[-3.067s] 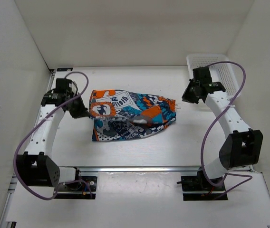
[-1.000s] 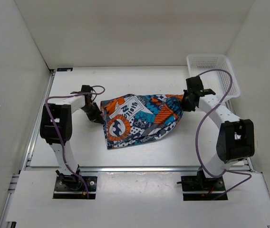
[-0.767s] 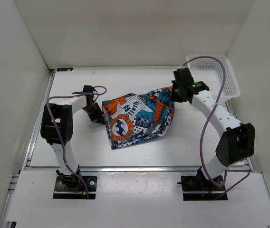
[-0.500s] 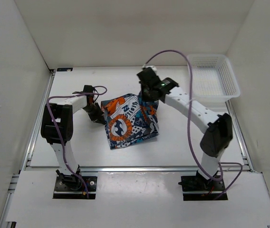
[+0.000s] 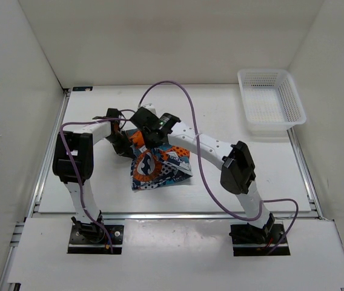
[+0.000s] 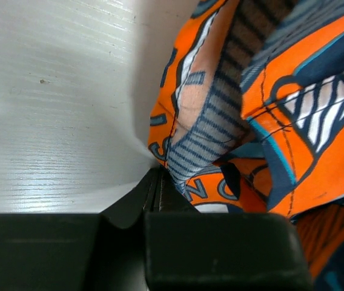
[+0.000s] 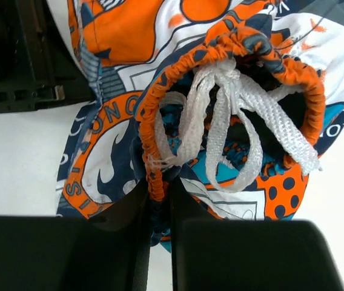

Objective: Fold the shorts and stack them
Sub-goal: Fold the shorts

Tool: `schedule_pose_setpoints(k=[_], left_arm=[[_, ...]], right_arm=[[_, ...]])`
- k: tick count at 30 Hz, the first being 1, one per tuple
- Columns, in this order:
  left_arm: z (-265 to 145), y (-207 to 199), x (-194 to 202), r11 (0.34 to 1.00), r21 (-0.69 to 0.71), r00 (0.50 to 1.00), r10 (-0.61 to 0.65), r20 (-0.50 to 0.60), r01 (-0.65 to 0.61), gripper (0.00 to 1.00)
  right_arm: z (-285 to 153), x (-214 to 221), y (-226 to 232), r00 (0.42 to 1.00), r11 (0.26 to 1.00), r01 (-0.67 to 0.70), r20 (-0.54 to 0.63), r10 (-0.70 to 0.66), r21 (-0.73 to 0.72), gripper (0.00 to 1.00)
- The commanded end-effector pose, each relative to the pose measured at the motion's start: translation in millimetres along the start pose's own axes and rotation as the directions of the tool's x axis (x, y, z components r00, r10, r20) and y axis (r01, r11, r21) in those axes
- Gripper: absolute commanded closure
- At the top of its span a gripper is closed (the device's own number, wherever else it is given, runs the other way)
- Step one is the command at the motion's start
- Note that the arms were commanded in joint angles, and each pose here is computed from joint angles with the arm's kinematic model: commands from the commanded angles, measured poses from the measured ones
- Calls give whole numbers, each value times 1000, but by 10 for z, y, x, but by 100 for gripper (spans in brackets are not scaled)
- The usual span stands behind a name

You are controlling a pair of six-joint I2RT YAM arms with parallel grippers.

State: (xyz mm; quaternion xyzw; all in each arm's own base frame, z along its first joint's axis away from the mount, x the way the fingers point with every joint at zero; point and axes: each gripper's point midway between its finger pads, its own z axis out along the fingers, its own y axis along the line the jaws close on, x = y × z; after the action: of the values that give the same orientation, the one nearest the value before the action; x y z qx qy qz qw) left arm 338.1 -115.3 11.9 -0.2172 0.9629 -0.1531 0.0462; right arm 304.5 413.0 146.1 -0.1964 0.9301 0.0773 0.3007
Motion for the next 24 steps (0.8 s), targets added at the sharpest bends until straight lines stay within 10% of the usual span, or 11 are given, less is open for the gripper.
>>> schedule_pose_setpoints(k=[1,8,11,15,21,24], left_arm=[[52,-11,-94,999,-14,999,31,32,-30,90],[-55,1,-178,1000,1,998,16,63,-16,90],[-203,105,-267,1000,18,996,-7,87,5,85],[-570,268,-433,1000,9,988,-21,151,20,71],[-1378,370,-709,999,-32,949,5,315,5,48],[-1610,144,-632,994,-10,930,101,354,-105,86]], right_arm=[[-79,-58,151,1000,1000,12,22,-12,-24,100],[-101,-170,695,994,971,77,89,-59,-224,96],[-209,-240,822,992,950,98,106,-69,-296,24],[-815,-495,666,964,935,83,265,12,-345,2],[-952,-181,-185,941,975,-76,308,139,-207,20],[-745,240,-693,954,975,-196,209,215,-106,61]])
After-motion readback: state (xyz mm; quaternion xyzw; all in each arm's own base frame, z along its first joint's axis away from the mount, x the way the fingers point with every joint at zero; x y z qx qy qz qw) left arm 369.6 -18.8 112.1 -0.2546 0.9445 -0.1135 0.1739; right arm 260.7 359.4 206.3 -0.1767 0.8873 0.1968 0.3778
